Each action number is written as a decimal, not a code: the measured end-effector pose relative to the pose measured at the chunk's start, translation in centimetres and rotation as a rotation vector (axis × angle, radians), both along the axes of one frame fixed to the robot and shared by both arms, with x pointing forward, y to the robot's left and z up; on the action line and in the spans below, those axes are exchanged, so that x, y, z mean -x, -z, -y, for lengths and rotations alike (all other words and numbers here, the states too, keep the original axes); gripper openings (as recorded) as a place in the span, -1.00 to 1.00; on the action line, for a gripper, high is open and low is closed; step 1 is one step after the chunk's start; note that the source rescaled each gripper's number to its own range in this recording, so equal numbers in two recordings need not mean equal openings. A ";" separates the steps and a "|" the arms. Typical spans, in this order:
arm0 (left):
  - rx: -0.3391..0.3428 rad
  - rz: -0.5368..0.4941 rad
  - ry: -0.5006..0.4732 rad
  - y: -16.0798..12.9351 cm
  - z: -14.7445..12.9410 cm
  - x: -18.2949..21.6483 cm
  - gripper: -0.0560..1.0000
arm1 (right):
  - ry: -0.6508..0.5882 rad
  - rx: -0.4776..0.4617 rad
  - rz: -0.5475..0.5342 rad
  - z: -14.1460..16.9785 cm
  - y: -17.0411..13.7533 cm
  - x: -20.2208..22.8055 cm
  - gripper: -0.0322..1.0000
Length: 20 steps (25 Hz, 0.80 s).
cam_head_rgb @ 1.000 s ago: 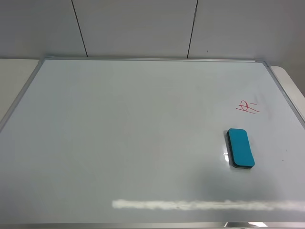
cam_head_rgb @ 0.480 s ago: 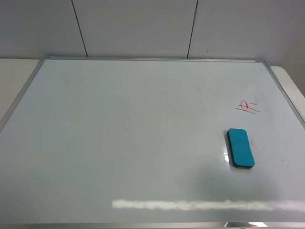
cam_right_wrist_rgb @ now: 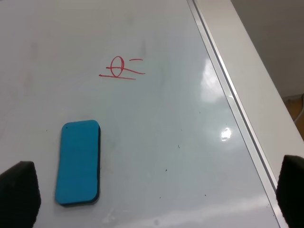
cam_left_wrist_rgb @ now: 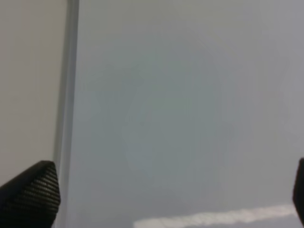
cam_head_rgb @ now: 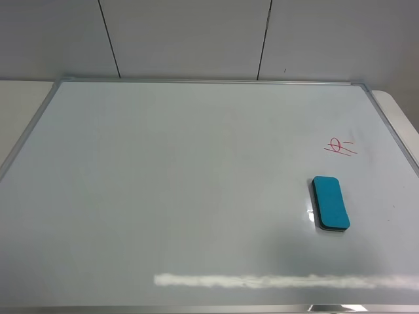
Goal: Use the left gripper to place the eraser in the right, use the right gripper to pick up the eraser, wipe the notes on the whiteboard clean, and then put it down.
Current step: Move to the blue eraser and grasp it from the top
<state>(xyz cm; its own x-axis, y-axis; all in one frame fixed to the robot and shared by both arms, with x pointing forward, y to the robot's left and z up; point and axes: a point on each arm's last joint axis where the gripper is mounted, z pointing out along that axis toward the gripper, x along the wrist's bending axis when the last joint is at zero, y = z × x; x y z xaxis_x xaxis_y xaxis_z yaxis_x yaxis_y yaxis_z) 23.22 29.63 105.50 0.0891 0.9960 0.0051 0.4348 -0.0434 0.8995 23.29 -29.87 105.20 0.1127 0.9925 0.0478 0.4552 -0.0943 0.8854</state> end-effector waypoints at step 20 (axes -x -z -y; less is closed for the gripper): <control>0.000 0.000 0.000 0.0 0.0 0.0 1.00 | 0.000 0.000 0.000 0.0 0.0 0.0 1.00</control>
<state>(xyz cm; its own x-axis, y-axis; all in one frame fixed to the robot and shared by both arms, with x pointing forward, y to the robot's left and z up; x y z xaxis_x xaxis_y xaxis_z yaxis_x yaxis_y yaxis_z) 23.22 29.63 105.50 0.0891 0.9960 0.0051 0.4348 -0.0434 0.8995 23.29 -29.87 105.20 0.1127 0.9925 0.0478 0.4552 -0.0943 0.8854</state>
